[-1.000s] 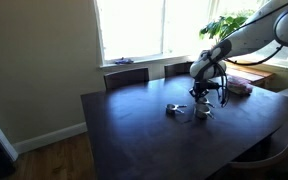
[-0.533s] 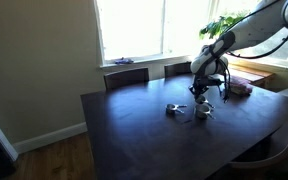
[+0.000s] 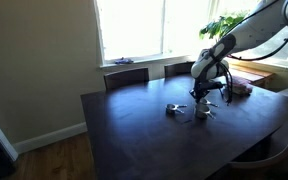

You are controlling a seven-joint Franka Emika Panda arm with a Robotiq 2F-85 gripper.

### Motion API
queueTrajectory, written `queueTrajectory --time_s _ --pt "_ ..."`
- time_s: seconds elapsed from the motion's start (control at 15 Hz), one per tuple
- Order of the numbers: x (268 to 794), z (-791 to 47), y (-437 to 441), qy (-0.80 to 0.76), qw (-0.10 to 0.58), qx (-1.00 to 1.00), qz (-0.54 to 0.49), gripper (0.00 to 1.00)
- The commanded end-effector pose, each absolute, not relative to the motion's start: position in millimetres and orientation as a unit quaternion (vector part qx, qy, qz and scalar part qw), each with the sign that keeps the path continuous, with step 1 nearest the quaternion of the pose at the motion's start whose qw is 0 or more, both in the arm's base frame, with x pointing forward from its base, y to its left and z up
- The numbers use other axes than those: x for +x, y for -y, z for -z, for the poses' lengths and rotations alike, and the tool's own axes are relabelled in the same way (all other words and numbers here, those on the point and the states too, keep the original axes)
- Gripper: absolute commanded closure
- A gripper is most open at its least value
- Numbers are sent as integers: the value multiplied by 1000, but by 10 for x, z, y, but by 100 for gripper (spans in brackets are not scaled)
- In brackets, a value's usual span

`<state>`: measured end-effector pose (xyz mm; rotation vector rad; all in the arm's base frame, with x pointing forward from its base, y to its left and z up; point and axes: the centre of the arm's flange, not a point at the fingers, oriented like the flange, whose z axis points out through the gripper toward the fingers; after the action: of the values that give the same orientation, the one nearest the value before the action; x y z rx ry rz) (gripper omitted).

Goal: Pile up the silver pots

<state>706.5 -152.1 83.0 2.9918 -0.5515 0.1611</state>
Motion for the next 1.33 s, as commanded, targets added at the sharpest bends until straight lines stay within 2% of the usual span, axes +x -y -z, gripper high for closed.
queueTrajectory --time_s 0.0,0.47,0.6,0.67,0.8,1.27 --pt "6766 -1116 1417 149 51 986 -61 94" --pt "6631 -1418 1244 87 68 991 -73 94" --pt "6650 -1436 1208 84 79 991 -68 97" --pt "6663 -1431 1213 77 87 991 -67 70" --pt "6696 -1437 1231 69 98 991 -65 71" --pt "6836 -1259 1320 67 102 991 -55 27"
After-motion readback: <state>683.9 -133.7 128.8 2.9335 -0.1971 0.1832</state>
